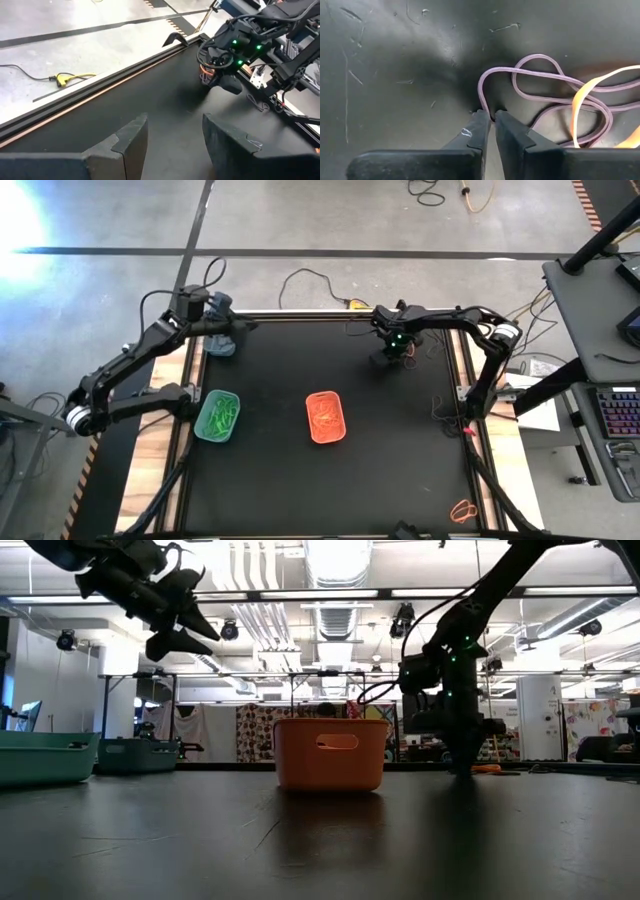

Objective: Sort rubber bands into baskets
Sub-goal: Move the purple rubber band

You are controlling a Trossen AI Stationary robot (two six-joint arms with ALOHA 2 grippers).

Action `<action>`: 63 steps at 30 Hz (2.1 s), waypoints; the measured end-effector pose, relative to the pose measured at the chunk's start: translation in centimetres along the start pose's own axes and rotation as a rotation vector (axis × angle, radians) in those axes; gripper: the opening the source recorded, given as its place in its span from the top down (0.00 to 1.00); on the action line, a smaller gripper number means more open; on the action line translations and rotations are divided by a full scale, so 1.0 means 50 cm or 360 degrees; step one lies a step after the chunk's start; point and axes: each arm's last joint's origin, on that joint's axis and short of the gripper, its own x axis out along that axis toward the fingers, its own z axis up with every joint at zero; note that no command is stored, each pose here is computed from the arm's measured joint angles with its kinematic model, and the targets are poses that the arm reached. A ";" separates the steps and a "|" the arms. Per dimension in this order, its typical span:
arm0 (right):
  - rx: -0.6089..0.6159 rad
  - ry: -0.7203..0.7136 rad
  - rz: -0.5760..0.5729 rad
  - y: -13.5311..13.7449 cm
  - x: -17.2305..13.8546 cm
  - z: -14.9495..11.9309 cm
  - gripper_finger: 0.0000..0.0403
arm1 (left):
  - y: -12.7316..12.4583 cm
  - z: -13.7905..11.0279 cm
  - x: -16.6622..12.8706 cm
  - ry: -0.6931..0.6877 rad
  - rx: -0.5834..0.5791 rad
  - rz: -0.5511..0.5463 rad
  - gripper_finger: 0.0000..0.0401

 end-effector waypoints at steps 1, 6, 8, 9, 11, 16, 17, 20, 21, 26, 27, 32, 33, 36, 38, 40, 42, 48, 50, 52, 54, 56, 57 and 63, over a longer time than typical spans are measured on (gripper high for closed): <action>0.0001 -0.0004 -0.0006 0.000 0.000 0.000 0.94 | -0.001 -0.001 0.002 0.0007 0.0000 -0.0004 0.57; -0.0028 -0.0037 -0.0023 0.002 -0.010 0.006 0.98 | -0.003 -0.003 0.010 0.0035 -0.0027 -0.0017 0.57; -0.0045 -0.0070 -0.0026 0.007 -0.025 0.014 0.98 | -0.004 -0.004 0.011 0.0041 -0.0026 -0.0023 0.57; -0.0053 -0.0089 -0.0024 0.009 -0.033 0.020 0.98 | -0.007 -0.005 0.012 0.0044 -0.0021 -0.0031 0.57; -0.0079 -0.0149 -0.0014 0.018 -0.049 0.035 0.98 | -0.016 -0.006 0.012 0.0046 0.0020 -0.0071 0.57; -0.0161 -0.0397 0.0100 0.052 -0.092 0.077 0.98 | -0.057 0.007 0.001 0.0009 0.0132 -0.0198 0.57; -0.0175 -0.0403 0.0132 0.058 -0.096 0.080 0.98 | -0.065 0.010 -0.003 0.0000 0.0148 -0.0221 0.57; -0.0205 -0.0482 0.0233 0.086 -0.101 0.099 0.98 | -0.091 0.025 -0.025 -0.0046 0.0191 -0.0288 0.57; -0.0201 -0.0512 0.0261 0.097 -0.105 0.104 0.98 | -0.098 0.029 -0.035 -0.0055 0.0205 -0.0299 0.57; -0.0313 -0.0622 0.0434 0.179 -0.113 0.120 0.98 | -0.115 0.036 -0.089 -0.0095 0.0260 -0.0293 0.57; -0.0329 -0.0652 0.0467 0.200 -0.116 0.122 0.98 | -0.118 0.036 -0.100 -0.0108 0.0264 -0.0270 0.57; -0.0435 -0.0793 0.0647 0.309 -0.130 0.133 0.98 | -0.123 0.028 -0.142 -0.0174 0.0295 -0.0194 0.57; -0.0458 -0.0813 0.0673 0.332 -0.130 0.136 0.98 | -0.124 0.027 -0.149 -0.0193 0.0304 -0.0185 0.57; -0.0514 -0.0915 0.0768 0.396 -0.146 0.150 0.98 | -0.126 0.023 -0.164 -0.0225 0.0311 -0.0154 0.57; -0.0559 -0.1010 0.0839 0.434 -0.173 0.162 0.98 | -0.127 0.020 -0.170 -0.0232 0.0313 -0.0154 0.57; -0.0599 -0.1083 0.0889 0.466 -0.197 0.174 0.98 | -0.127 0.017 -0.175 -0.0228 0.0304 -0.0153 0.57; -0.0646 -0.1172 0.0926 0.491 -0.220 0.188 0.98 | -0.127 0.015 -0.178 -0.0219 0.0284 -0.0153 0.57; -0.0685 -0.1145 0.0889 0.530 -0.194 0.230 0.98 | -0.118 -0.005 -0.177 -0.0074 0.0259 -0.0084 0.57; -0.0698 -0.1061 0.0833 0.535 -0.162 0.240 0.98 | -0.115 -0.014 -0.183 -0.0035 0.0228 -0.0034 0.57; -0.0740 -0.0995 0.0776 0.540 -0.132 0.248 0.98 | -0.115 -0.023 -0.193 -0.0011 0.0218 -0.0025 0.57; -0.0786 -0.0927 0.0739 0.543 -0.113 0.249 0.98 | -0.115 -0.034 -0.208 -0.0001 0.0193 -0.0023 0.57; -0.0822 -0.0893 0.0735 0.545 -0.101 0.247 0.98 | -0.117 -0.043 -0.225 -0.0015 0.0171 -0.0026 0.57; -0.0834 -0.0871 0.0726 0.543 -0.099 0.245 0.98 | -0.117 -0.047 -0.233 -0.0028 0.0163 -0.0028 0.57; -0.0867 -0.0752 0.0643 0.527 -0.089 0.240 0.92 | -0.115 -0.064 -0.260 -0.0078 0.0193 0.0057 0.57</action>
